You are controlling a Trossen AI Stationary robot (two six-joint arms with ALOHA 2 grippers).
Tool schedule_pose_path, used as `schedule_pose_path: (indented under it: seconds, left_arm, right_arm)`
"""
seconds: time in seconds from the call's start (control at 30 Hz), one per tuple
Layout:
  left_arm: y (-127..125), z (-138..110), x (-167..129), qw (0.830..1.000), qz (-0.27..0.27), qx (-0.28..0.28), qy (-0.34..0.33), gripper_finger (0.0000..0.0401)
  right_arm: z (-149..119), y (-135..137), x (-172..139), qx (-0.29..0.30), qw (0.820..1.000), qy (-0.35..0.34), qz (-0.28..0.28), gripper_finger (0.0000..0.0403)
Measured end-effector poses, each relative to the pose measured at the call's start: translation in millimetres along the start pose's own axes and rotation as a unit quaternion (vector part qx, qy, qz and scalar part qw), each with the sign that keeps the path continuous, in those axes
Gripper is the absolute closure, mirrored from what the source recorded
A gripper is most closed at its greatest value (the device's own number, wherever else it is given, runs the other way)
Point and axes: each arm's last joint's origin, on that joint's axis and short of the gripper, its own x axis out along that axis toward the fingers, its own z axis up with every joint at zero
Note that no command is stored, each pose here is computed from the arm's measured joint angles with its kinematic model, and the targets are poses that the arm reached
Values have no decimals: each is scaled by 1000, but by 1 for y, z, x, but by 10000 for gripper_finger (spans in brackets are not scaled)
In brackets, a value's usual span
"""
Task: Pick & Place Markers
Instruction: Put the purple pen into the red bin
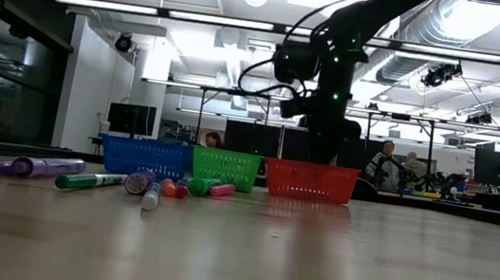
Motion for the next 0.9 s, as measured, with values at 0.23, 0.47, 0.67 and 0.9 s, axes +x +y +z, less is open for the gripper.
schedule_pose_path:
  seconds: [0.23, 0.47, 0.67, 0.9]
  left_arm:
    - [1, 0, 0, 1000, 12, 2, -2, 229]
    - [9, -3, 9, 997, 73, -1, -8, 229]
    - [23, -12, 37, 994, 101, 17, 45, 229]
    - [42, -27, 64, 983, 160, 7, 90, 229]
  right_arm:
    - [-7, -7, -43, 50, 997, -57, -22, 228]
    - [-30, -5, -100, 100, 989, -105, -29, 174]
    - [-59, 1, -143, 169, 977, -122, -40, 134]
    - [-93, 9, -180, 255, 956, -130, -64, 121]
